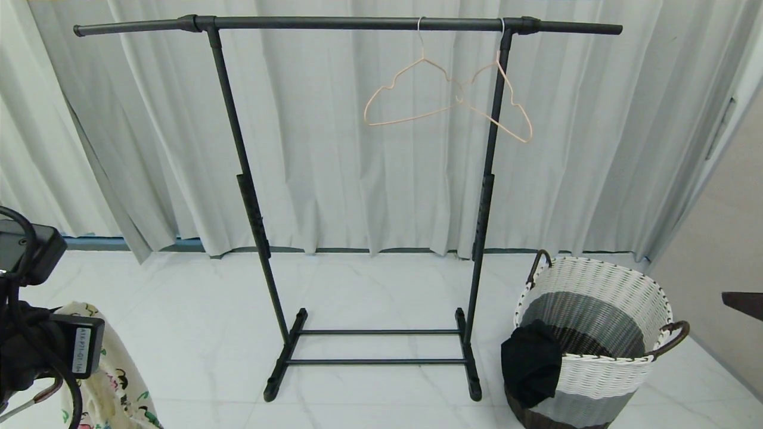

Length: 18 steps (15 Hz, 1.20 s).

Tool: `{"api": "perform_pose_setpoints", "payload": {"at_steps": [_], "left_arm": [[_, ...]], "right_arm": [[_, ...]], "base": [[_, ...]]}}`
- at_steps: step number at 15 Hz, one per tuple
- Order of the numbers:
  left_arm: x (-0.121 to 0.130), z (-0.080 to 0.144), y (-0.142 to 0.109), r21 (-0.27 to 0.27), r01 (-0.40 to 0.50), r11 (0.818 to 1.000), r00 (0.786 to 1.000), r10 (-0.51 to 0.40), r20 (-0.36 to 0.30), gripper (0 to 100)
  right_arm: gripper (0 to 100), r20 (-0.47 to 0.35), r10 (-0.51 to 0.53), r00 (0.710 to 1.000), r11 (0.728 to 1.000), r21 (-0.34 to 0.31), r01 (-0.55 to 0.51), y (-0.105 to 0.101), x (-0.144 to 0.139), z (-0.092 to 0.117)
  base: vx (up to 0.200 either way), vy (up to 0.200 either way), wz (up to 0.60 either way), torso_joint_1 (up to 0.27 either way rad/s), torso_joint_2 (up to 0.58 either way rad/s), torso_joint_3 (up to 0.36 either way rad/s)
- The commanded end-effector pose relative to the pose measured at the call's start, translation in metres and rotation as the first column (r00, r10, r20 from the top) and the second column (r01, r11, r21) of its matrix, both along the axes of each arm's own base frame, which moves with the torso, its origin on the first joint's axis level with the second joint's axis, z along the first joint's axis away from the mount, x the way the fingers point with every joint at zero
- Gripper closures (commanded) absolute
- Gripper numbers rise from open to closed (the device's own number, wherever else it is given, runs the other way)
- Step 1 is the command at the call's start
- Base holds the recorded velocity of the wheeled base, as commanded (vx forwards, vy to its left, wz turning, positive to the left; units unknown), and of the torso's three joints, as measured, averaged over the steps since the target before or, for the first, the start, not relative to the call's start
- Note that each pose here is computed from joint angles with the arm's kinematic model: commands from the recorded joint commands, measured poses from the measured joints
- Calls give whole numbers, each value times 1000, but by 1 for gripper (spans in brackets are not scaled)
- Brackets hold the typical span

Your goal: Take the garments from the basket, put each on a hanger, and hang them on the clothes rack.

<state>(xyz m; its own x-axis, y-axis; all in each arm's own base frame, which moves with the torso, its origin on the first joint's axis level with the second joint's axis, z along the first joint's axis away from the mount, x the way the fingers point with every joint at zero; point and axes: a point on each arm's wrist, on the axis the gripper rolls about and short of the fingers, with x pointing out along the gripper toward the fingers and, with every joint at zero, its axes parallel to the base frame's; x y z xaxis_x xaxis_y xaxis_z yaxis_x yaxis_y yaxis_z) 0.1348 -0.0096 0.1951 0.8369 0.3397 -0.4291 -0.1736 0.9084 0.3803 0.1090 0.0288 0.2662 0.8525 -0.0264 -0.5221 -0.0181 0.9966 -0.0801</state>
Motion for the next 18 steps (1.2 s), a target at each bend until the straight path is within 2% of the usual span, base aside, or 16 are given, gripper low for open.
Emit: {"api": "perform_pose_setpoints", "payload": {"at_steps": [1,3,6,9,18], "left_arm": [[-1,0,0,1,-2,1000,1000,2,-1,100],[-1,0,0,0,-2,1000,1000,2,2,100],[-3,1,0,6,5,1000,1000,-5,6,100],[-4,3,1,18,10,1000,1000,-10,11,100],[-6,5,1,23,11,1000,1000,-11,21,100]], "right_arm": [[0,-2,2,1000,1000,2,-2,1,4,-1],[0,14,3,1000,1000,7,-3,4,11,0],[0,94,4,996,999,32,-7,12,35,5],[0,122,6,993,999,36,-11,17,50,4],[0,158,17,987,999,46,-24,18,54,7]], "base": [[0,0,0,22,-124,-271],[0,0,0,190,-476,-295],[0,0,0,165,-512,-287],[0,0,0,185,-468,-289],[0,0,0,207,-486,-282]]}}
